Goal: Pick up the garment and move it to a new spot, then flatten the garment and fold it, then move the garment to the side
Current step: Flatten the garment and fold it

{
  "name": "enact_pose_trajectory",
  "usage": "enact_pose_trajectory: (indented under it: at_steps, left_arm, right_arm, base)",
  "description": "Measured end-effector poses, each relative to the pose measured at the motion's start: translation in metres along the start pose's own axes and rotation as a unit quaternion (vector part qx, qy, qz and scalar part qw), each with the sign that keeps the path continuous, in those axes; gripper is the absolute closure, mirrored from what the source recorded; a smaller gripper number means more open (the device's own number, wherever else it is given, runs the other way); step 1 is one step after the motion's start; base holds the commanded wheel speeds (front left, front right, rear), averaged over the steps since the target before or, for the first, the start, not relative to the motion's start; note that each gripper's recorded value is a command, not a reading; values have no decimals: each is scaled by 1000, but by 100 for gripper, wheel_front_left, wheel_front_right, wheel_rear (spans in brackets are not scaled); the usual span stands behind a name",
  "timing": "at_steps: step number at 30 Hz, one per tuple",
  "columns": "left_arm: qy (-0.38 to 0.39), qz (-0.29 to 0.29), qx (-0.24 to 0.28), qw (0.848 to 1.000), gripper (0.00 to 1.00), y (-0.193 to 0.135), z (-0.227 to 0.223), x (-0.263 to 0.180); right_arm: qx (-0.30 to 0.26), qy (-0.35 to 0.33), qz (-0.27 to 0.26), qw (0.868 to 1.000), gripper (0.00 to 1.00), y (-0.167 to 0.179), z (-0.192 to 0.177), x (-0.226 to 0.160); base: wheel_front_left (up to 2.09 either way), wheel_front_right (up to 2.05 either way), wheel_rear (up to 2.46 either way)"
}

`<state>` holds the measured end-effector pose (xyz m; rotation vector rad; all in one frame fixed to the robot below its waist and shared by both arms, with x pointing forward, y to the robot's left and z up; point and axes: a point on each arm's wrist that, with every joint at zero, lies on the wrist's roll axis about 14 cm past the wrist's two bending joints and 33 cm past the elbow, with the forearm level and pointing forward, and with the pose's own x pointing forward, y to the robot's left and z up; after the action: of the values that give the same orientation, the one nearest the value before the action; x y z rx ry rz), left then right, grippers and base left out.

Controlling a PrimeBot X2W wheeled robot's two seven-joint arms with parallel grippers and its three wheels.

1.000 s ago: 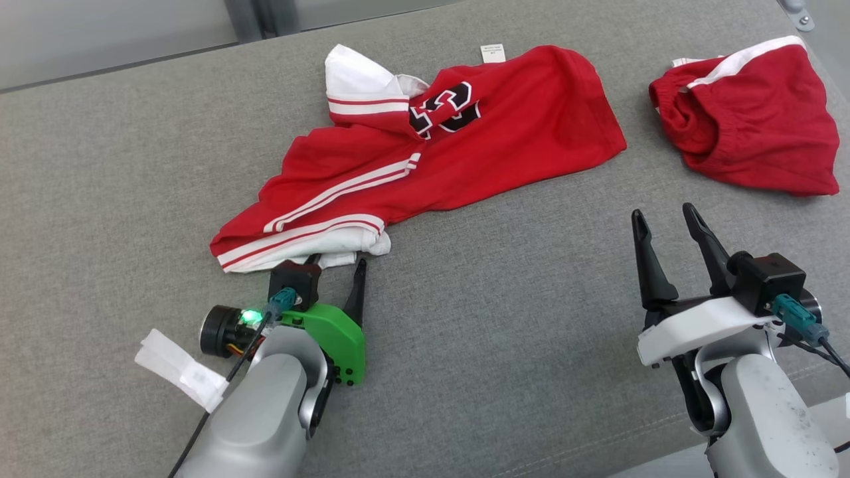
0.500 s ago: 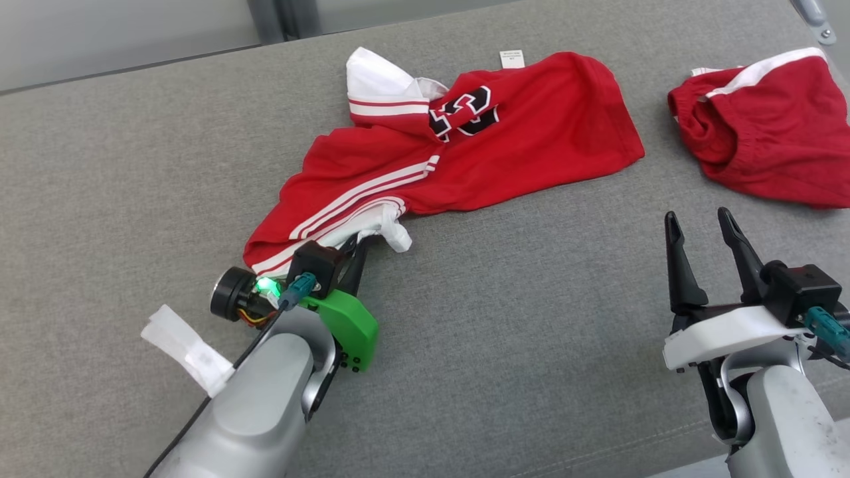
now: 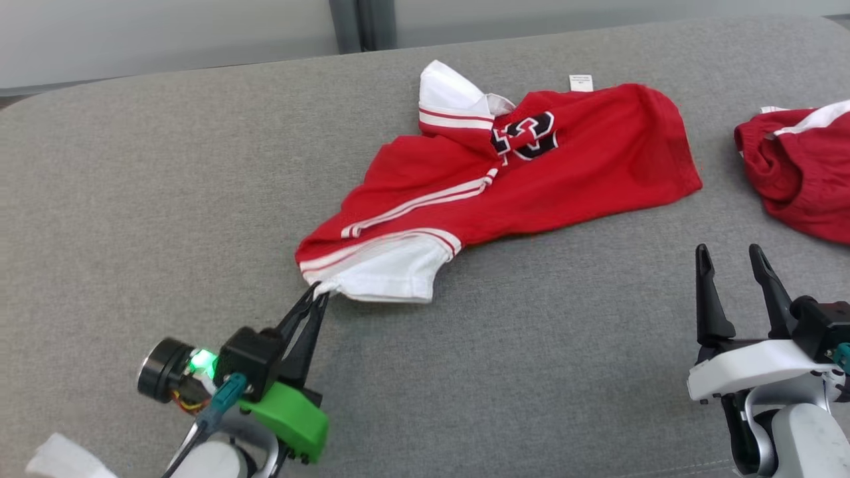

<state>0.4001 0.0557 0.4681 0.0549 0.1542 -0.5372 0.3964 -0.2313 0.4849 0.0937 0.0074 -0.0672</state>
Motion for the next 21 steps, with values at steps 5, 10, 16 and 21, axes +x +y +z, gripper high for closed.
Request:
enact_pose_trajectory:
  at_steps: [5, 10, 16, 21]
  left_arm:
    - [35, 52, -16, 998, 100, 23, -12, -37]
    - [57, 94, -26, 994, 100, 41, -25, -59]
    - [66, 120, -61, 989, 100, 44, -40, -66]
    - [34, 140, -82, 986, 0, 44, -37, -60]
  right_arm:
    - [2, 3, 6, 1000, 0, 5, 0, 1]
    - [1, 3, 11, 1000, 0, 9, 3, 0]
    - [-3, 19, 2, 1000, 0, 2, -2, -2]
    - [-12, 59, -20, 998, 0, -13, -19, -4]
  base:
    - [0, 0, 0]
    - [0, 0, 0]
    - [0, 0, 0]
    - [0, 0, 0]
